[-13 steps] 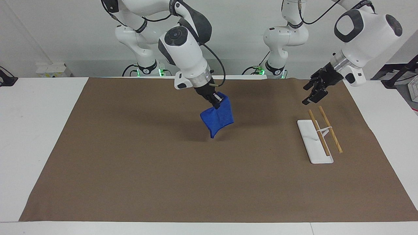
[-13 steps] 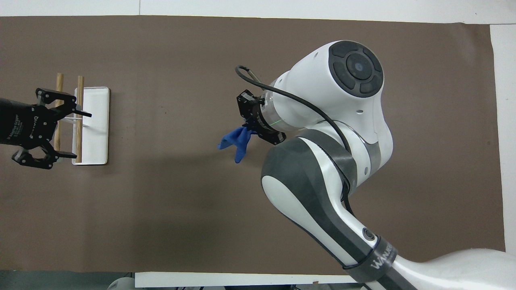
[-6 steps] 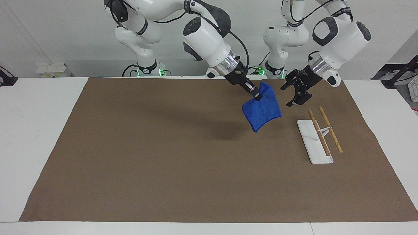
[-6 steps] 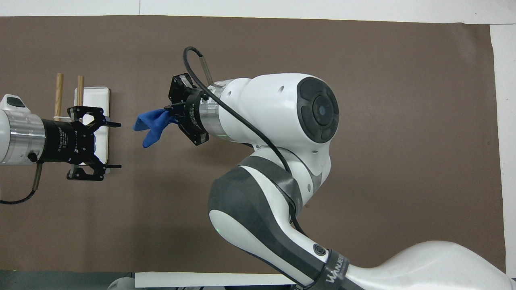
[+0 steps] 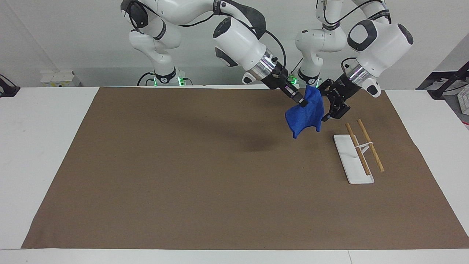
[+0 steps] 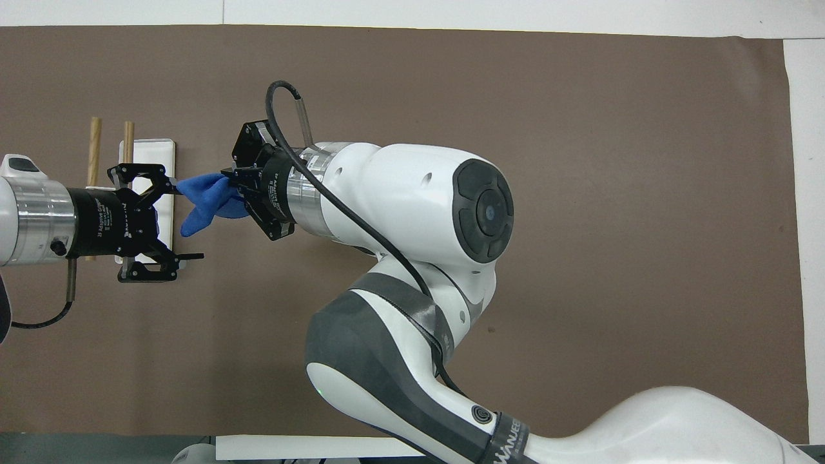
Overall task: Right arm passes towel to left arm to hang
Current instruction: 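Carry the towel to the left gripper while the left gripper opens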
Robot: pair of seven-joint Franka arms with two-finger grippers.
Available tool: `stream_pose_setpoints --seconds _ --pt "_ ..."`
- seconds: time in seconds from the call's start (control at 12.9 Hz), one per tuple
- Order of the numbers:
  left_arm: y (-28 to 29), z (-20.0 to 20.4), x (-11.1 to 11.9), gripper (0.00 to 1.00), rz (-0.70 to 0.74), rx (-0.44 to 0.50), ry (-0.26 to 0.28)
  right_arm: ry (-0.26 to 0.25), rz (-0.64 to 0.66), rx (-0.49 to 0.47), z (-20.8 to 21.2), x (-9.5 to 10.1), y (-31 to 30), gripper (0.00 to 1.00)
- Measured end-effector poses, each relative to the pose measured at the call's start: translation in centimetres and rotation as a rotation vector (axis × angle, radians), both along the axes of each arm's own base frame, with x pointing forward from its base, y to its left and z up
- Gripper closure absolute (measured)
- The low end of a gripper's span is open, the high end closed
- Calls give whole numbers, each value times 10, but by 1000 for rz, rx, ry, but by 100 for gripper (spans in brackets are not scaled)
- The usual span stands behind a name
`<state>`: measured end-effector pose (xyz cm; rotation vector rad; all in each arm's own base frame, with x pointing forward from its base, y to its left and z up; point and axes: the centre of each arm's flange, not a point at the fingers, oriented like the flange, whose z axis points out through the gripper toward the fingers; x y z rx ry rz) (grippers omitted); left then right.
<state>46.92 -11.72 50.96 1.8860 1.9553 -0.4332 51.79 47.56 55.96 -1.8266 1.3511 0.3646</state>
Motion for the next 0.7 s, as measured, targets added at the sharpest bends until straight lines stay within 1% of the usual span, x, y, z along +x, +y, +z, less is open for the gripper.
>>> stream_pose_setpoints --seconds 0.46,0.7 --pt "22 0 8 1 65 0 -31 1 2 2 0 0 1 95" --pt "11 -8 9 2 36 7 -34 1 2 3 0 0 2 95"
